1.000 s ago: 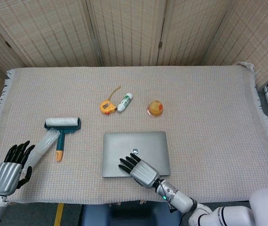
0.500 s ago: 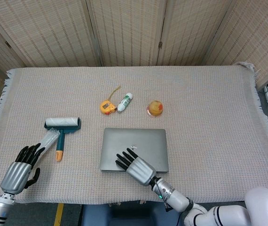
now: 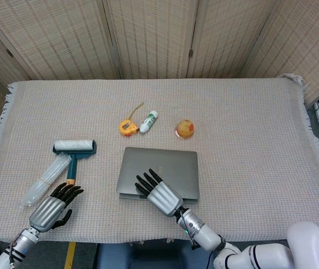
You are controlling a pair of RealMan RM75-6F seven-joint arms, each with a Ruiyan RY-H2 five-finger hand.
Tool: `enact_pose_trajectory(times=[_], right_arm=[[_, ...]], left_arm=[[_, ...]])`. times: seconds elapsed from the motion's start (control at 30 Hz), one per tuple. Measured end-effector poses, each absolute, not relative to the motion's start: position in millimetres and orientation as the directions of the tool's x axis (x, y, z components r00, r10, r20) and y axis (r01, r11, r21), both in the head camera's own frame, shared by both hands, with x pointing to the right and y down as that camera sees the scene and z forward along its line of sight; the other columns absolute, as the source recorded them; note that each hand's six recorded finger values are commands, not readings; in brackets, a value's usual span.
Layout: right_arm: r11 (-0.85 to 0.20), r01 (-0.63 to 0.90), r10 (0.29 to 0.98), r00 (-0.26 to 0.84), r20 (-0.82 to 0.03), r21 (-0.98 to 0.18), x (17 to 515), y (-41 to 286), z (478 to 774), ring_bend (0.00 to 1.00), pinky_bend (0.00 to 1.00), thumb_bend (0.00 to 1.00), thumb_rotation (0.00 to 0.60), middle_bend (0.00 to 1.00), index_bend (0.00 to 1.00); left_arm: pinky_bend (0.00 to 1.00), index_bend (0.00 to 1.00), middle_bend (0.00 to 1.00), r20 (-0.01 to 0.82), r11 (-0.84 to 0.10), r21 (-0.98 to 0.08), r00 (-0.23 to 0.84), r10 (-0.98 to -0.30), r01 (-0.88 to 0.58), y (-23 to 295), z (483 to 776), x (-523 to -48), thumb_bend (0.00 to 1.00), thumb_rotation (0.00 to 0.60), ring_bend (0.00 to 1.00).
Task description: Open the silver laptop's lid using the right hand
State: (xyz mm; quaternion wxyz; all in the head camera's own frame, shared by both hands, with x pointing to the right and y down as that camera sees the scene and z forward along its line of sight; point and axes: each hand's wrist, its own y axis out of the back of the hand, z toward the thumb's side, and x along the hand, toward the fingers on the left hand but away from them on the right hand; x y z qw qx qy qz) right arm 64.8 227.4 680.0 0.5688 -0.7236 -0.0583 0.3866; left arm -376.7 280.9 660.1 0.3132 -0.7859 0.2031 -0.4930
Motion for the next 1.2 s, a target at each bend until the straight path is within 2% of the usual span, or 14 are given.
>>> enact_pose_trajectory(times=[0.2,0.43,0.7,1.2], right_arm=[[-0.325,-0.367,0.534,0.689,-0.489,-0.872,64,225,679,0.0,0.0,0.62,0.6,0.0,0.0],[-0.304,-0.374,0.546,0.685,-0.482,-0.876,63,222,679,0.0,0.0,0.62,0.6,0.0,0.0],[-0.293,-0.378,0.553,0.682,-0.478,-0.878,62,220,679,0.0,0.0,0.62,0.6,0.0,0.0],[-0.279,-0.379,0.565,0.678,-0.47,-0.882,60,215,678,0.0,0.0,0.62,0.6,0.0,0.0]], left_arm=[[0.0,0.07,0.05,0.672,-0.746,-0.663,0.484,-0.56,0.056,281,675,-353,0.67,0.6,0.04],[0.0,0.04,0.02,0.68,-0.746,-0.657,0.515,-0.522,0.111,276,689,-326,0.67,0.6,0.01],[0.0,0.03,0.01,0.674,-0.738,-0.657,0.556,-0.486,0.151,272,702,-290,0.67,0.6,0.0],[0.0,0.02,0.0,0.626,-0.723,-0.676,0.631,-0.459,0.144,270,707,-238,0.67,0.6,0.0]])
